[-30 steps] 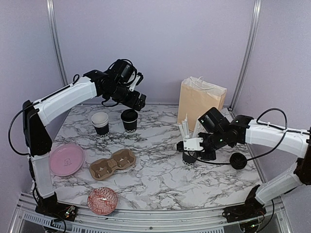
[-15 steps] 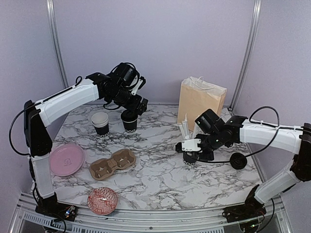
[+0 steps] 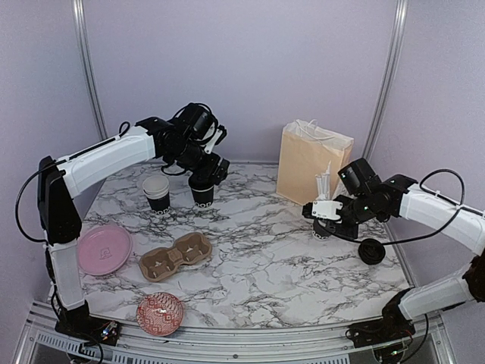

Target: Pack the takeout coffee

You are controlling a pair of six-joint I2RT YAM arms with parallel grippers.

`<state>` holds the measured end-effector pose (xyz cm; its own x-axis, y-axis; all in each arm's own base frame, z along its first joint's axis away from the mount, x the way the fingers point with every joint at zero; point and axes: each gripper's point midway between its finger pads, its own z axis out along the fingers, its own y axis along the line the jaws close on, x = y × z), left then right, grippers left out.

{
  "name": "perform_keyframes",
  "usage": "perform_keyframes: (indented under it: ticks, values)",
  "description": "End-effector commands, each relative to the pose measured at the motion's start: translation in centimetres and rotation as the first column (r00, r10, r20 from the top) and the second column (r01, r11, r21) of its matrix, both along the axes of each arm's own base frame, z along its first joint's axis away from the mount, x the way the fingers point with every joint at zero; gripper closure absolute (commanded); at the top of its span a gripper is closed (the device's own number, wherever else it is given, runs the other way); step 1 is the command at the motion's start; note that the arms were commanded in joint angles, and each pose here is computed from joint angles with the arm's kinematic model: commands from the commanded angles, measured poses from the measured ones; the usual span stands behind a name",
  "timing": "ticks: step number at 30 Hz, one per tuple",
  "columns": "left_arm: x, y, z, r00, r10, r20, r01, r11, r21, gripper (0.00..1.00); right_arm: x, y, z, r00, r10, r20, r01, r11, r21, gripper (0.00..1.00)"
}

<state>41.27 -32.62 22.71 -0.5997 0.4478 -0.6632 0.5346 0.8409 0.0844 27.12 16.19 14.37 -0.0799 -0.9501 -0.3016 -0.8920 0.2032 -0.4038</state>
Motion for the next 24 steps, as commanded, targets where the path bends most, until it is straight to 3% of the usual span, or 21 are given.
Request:
perform_keyframes:
  ticks: [1,11,24]
  values:
    - [-0.5,0.5,1.1,1.000,-0.007,0.029,0.006,1.000,0.008,0.01,-0.2,-3.7,0.3,0.997,-0.072,-0.010,0.072,0.997,-0.017,1.00]
    - [-0.9,0.7,1.3,1.000,-0.012,0.028,0.012,1.000,0.004,0.01,2.2,-10.9,0.7,0.961,-0.271,-0.048,0.274,0.960,0.065,1.00]
    - [-1.6,0.1,1.4,0.999,-0.050,0.005,0.050,0.998,-0.028,0.01,5.9,-12.1,-0.4,0.934,-0.334,-0.128,0.347,0.933,0.096,0.98]
